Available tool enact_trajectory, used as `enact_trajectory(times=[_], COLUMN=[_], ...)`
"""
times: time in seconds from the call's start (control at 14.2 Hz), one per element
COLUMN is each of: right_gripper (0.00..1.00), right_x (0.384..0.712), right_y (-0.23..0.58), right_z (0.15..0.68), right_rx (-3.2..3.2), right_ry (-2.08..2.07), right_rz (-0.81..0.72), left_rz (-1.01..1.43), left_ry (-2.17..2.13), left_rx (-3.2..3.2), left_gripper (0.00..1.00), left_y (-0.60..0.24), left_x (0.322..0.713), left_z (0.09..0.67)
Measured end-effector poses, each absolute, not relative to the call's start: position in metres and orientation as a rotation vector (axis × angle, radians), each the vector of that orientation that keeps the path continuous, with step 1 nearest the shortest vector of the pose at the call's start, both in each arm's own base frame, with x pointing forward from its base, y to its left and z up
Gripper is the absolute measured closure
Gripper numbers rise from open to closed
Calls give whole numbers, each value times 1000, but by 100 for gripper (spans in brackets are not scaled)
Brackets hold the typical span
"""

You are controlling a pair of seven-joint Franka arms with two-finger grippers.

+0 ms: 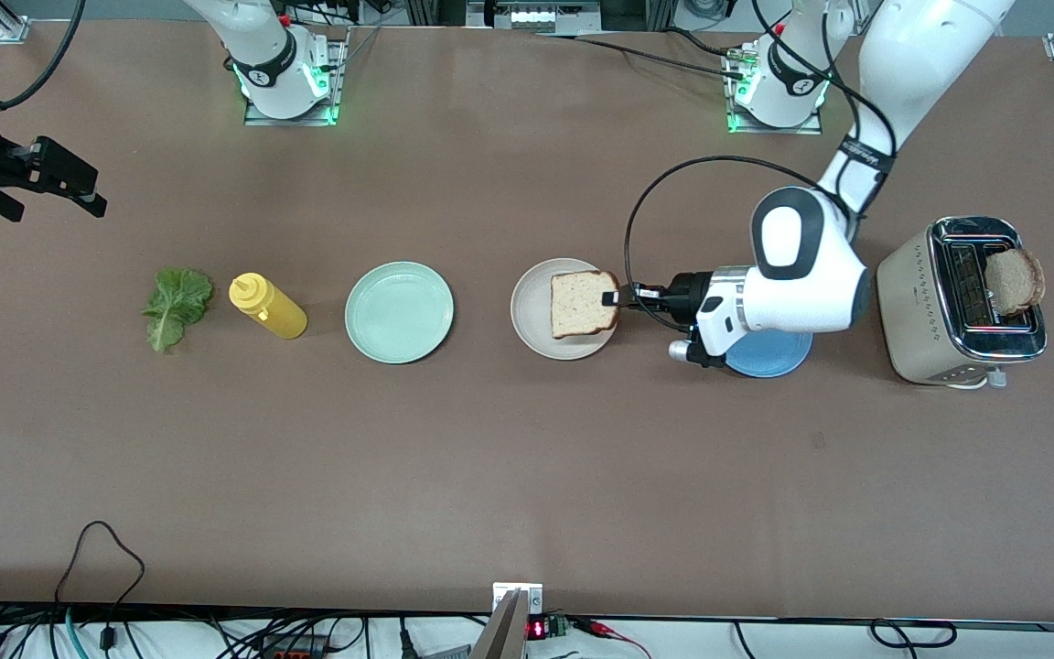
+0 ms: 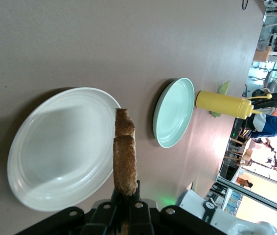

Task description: Make sandwich in beige plate with both arms

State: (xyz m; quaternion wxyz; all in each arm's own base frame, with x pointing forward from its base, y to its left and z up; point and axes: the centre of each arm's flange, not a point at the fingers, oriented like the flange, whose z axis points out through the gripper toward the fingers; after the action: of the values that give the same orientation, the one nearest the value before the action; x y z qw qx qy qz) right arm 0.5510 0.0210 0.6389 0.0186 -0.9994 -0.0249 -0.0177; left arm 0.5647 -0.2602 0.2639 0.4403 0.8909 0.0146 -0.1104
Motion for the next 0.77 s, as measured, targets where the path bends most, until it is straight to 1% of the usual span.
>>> enact_trajectory(times=[0.28,0.42,0.56,0.77], right_gripper=[0,0,0,0], right_x=[559,560,560,560], right_y=[21,21,13,-4], right_z=[602,585,571,555], right_rx=[-3100,-3063,-3016,-2940], right_ry=[-93,-220,-313,-430], right_rz=[72,118,140,125], left_rz=[-213,-195,-198,-203], left_ry=[6,-9,-14,-26], left_rx=[2201,2196,2196,2195], left_gripper=[93,93,93,93], left_y=[-284,-290,-289,-292], left_x=[539,533,531,529], left_z=[225,209,200,197])
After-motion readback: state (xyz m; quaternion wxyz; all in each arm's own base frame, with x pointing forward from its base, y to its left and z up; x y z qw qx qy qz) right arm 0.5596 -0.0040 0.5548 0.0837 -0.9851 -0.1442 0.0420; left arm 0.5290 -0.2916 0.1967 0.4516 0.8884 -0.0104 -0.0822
